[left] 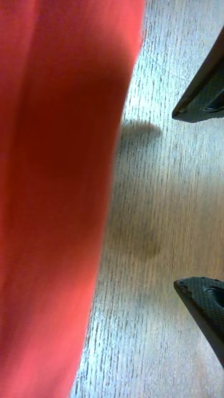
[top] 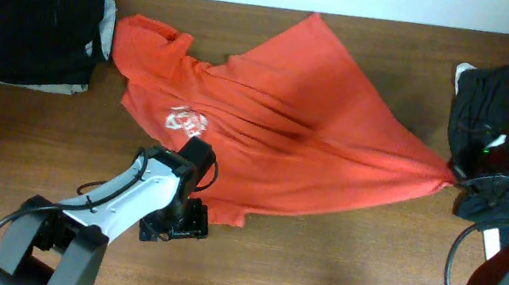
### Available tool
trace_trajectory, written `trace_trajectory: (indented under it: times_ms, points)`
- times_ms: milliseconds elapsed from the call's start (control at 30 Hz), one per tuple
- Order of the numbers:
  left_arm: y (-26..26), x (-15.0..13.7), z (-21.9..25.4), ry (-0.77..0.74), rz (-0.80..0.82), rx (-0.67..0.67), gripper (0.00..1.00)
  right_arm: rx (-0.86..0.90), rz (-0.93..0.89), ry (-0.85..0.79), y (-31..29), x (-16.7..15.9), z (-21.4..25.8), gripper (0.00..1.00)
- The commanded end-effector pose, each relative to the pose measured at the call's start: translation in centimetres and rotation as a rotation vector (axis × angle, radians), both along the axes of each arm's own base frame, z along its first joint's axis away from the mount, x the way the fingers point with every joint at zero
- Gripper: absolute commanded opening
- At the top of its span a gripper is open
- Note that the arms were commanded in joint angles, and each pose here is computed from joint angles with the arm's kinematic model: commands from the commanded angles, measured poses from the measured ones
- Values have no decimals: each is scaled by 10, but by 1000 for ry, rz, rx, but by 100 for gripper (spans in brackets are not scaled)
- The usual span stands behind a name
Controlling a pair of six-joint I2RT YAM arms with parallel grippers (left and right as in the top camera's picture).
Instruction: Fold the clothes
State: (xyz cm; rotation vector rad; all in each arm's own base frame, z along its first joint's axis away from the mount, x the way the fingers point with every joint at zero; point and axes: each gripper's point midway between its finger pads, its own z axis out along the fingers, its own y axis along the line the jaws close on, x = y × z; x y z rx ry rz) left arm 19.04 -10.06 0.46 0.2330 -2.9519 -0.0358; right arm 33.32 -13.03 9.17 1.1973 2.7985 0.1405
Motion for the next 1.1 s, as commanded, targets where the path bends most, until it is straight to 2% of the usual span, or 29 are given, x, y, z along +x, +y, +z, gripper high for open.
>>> trace_trajectory:
  times_ms: [0, 67, 100, 133, 200, 300, 400, 600, 833, 900, 933, 967, 1067]
  points:
    - [-6, 16, -5, -66, -3, -19, 79, -32, -68, -27, -32, -6, 9, 4]
    - [-14, 31, -6, -125, -3, -51, 77, -6, -47, -11, -22, -8, 9, 45]
    - [-18, 31, -6, -126, -31, -79, 72, 1, -24, -15, -15, -5, 9, 48]
    - [-25, 29, -5, -113, -78, -120, 62, -3, 6, -20, -6, 0, 9, 50]
    - [-38, 22, -4, -94, -175, -188, 59, -10, 38, -31, 3, 7, 9, 56]
    - [-60, 22, -4, -140, -268, -202, 59, -7, 74, -27, 16, 10, 9, 58]
    - [-49, 29, -6, -165, -258, -147, 59, 0, 78, -9, 19, 7, 8, 58]
    - [-37, 71, -4, -316, -234, -109, 59, 5, 101, 6, 20, 2, 8, 58]
    - [-38, 147, 18, -649, -246, -40, 59, 12, 101, 21, 22, -1, 8, 58]
    - [-42, 143, 15, -630, -253, -66, 59, 12, 104, 22, 22, -2, 8, 58]
    - [-35, 137, 11, -597, -255, -37, 60, 12, 104, 22, 22, -2, 8, 58]
    - [-33, 135, 10, -589, -255, -24, 69, 12, 104, 22, 22, -2, 8, 58]
    - [-39, 128, 12, -559, -262, -71, 74, 12, 104, 22, 22, -2, 8, 58]
